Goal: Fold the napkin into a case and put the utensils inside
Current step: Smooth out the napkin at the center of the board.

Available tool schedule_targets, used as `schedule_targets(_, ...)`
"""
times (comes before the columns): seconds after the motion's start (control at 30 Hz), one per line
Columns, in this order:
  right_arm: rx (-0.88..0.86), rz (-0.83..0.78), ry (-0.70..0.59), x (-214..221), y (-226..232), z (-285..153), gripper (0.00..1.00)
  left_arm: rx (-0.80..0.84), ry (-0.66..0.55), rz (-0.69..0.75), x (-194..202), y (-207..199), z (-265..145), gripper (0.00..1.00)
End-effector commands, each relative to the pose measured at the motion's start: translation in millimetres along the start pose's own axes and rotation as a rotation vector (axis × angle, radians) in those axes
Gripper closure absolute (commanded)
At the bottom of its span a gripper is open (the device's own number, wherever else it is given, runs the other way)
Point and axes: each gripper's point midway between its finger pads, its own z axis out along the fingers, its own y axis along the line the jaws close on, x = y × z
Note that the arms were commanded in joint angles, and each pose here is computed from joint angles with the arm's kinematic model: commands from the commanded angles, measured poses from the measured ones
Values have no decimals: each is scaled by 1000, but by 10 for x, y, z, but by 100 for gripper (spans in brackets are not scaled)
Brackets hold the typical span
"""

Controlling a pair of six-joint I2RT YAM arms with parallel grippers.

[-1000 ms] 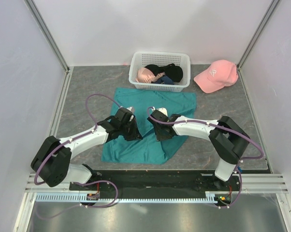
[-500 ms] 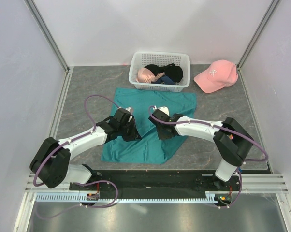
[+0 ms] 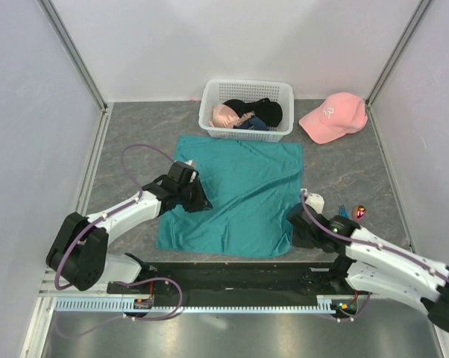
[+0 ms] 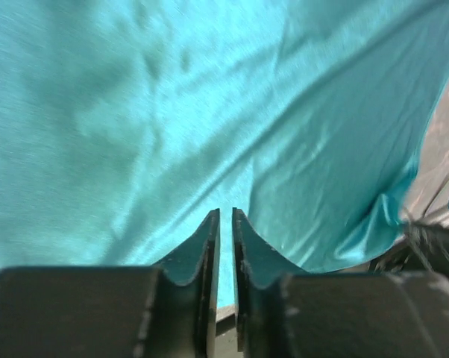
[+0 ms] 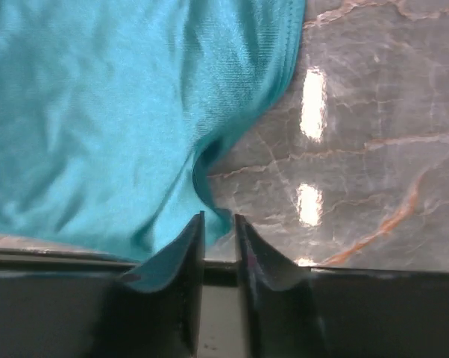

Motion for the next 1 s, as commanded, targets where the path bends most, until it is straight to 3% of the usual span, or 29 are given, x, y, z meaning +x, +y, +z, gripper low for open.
schedule_targets(0.0, -71, 146, -93, -214, 103, -214, 40, 6, -65, 23, -283, -15, -99, 71)
schedule_targets(0.03, -76, 134, -121, -328, 149, -293, 18, 7, -68, 12, -328, 12, -107, 67)
schedule_targets(0.13, 33, 76, -187, -657, 78, -321, 2, -11, -62, -1, -419, 81, -90, 65)
schedule_targets(0.17, 77, 0, -181, -731, 43, -248, 2, -22, -55, -7, -432, 116, -60, 65)
schedule_targets(0.27, 126, 10, -224, -1228, -47, -102, 4, -66, -39, -21, -463, 243, 34, 64)
schedule_targets(0.43, 26, -26, -293, -1922, 248, 195, 13, -156, -27, -53, -438, 527, 198, 64)
schedule_targets(0.5, 54, -41, -249, -2024, 256, 449, 16, -168, -22, -89, -384, 625, 230, 64)
schedule_targets(0.63, 60, -65, -287, -2426, 440, 646, 20, -182, -32, -141, -257, 725, 203, 64)
schedule_targets(0.8, 69, -44, -178, -2350, 491, 882, 31, -147, -12, -169, -79, 726, 160, 64)
schedule_targets(0.97, 114, 46, -8, -1673, 203, 653, 26, -99, -70, -134, -136, 586, -87, 54)
